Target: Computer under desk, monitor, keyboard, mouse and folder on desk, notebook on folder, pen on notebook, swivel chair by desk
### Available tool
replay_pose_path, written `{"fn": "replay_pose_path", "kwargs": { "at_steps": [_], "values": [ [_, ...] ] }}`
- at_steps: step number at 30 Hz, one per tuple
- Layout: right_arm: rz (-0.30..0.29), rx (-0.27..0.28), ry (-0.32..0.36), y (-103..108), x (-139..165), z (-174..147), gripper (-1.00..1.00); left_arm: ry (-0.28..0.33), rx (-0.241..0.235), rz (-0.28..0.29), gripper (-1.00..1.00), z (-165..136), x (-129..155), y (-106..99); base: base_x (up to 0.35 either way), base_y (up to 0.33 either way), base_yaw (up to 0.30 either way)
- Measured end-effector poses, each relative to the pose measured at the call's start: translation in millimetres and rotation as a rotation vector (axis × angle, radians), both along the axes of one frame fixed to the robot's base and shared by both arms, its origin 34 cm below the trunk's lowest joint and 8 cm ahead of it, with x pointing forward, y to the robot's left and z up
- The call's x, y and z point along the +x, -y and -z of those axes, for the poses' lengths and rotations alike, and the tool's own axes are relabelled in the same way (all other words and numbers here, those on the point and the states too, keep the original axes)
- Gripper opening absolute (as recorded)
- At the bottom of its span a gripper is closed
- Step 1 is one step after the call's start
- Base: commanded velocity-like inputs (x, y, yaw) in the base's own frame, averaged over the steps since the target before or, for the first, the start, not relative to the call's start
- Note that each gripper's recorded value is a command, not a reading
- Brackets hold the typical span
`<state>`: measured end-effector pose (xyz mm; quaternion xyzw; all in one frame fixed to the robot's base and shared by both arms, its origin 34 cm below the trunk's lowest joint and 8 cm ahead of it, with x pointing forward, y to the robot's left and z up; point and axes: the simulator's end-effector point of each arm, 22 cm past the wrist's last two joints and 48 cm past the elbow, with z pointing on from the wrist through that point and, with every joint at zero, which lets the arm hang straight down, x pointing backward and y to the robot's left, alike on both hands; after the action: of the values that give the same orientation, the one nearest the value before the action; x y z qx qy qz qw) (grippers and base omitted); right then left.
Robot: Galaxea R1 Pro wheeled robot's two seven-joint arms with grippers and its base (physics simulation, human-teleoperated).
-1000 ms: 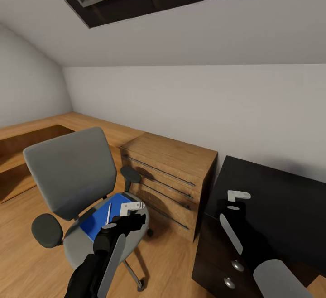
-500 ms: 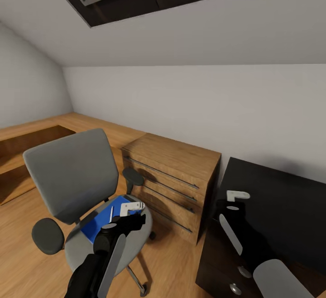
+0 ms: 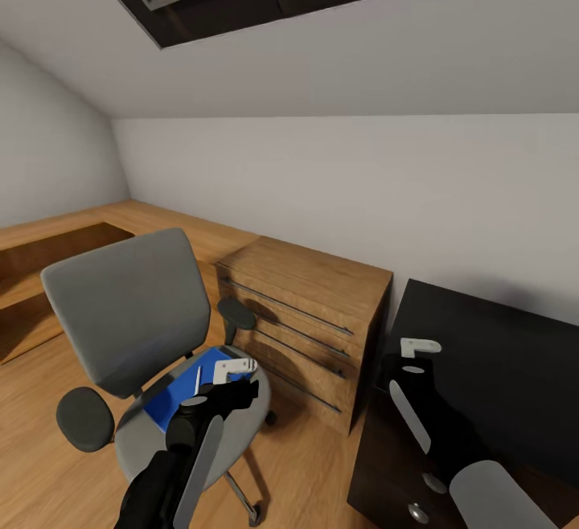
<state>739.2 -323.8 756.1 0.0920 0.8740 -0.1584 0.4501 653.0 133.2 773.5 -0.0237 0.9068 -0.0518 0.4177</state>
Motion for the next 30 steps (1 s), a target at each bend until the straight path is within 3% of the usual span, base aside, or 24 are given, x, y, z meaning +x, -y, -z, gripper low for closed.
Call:
{"fn": "replay_pose_path", "kwargs": {
  "at_steps": [3,4,22,27,30],
  "values": [
    [0.001,-0.001,0.000,0.4,-0.1,-0.1,-1.00,0.000,0.000,0.000,1.00,0.0,0.0,0.0,0.000,0.000,0.000],
    [0.002,-0.002,0.000,0.6,-0.1,-0.2,1.00,0.000,0.000,0.000,1.00,0.0,0.0,0.0,0.000,0.000,0.000],
    [0.003,-0.005,0.003,1.3,1.0,-12.3,1.00,0.001,0.000,0.000,1.00,-11.3,1.0,0.0,0.000,0.000,0.000],
    [0.004,-0.007,0.026,0.9,4.5,-30.6,1.00,0.001,-0.001,0.000,1.00,-20.1,1.6,0.0,0.000,0.000,0.000],
    [0.008,-0.007,0.074,-0.8,10.1,-56.7,1.00,0.001,-0.001,0.000,1.00,-25.4,1.9,0.1,0.000,0.000,0.000]
  ]
}}
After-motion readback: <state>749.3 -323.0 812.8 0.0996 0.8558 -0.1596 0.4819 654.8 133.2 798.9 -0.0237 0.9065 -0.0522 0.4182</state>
